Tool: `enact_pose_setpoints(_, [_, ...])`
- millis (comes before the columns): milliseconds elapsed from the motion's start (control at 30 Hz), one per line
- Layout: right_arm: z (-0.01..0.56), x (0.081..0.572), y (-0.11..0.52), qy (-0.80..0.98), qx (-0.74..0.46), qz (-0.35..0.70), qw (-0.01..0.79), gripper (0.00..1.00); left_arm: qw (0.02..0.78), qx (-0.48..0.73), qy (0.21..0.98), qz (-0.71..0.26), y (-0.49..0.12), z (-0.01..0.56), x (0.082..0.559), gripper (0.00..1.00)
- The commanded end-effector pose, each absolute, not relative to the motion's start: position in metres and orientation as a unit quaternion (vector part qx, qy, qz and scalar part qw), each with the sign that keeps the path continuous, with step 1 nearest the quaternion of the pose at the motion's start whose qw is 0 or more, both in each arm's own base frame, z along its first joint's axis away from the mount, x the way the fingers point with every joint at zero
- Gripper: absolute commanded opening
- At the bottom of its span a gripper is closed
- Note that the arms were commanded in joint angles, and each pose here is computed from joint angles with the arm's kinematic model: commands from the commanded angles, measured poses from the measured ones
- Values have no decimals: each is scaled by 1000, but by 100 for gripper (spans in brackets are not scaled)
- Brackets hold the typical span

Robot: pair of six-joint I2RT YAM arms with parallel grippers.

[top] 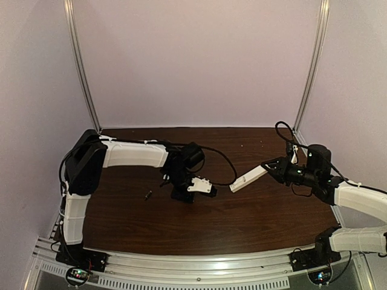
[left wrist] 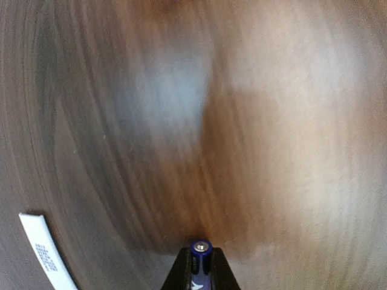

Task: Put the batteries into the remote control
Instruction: Pick up the battery from the center of the board, then place the battery in the battery compartment.

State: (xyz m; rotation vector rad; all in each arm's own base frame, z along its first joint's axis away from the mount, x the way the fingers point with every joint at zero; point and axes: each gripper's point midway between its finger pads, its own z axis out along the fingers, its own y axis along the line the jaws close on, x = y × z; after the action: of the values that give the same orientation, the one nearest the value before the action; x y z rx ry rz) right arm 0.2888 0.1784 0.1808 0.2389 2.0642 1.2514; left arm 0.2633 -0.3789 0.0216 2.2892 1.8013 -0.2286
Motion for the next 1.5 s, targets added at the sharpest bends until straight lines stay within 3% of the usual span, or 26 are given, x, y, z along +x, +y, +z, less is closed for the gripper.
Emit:
enact_pose_setpoints(0, [180,287,180,794,86,491,348,0,171,724,652,-143,-411,75,249,0])
enact_pose_setpoints(200, [178,287,186,798,85,497,331,0,358,596,705,-144,-417,172,284,0])
enact_pose_setpoints(300, [174,287,195,808,77,495,312,0,471,517,685,-203,-415,245,282,0])
enact_pose_setpoints(400, [170,286,207,822,66,491,282,0,535,448,668,-261,-403,277,273,0])
enact_pose_setpoints(933, [159,267,270,847,18,494,195,0,465,502,631,-365,-458,205,196,0])
enact_pose_setpoints(1467, [165,269,286,843,14,506,184,0,420,503,672,-344,-466,148,195,0])
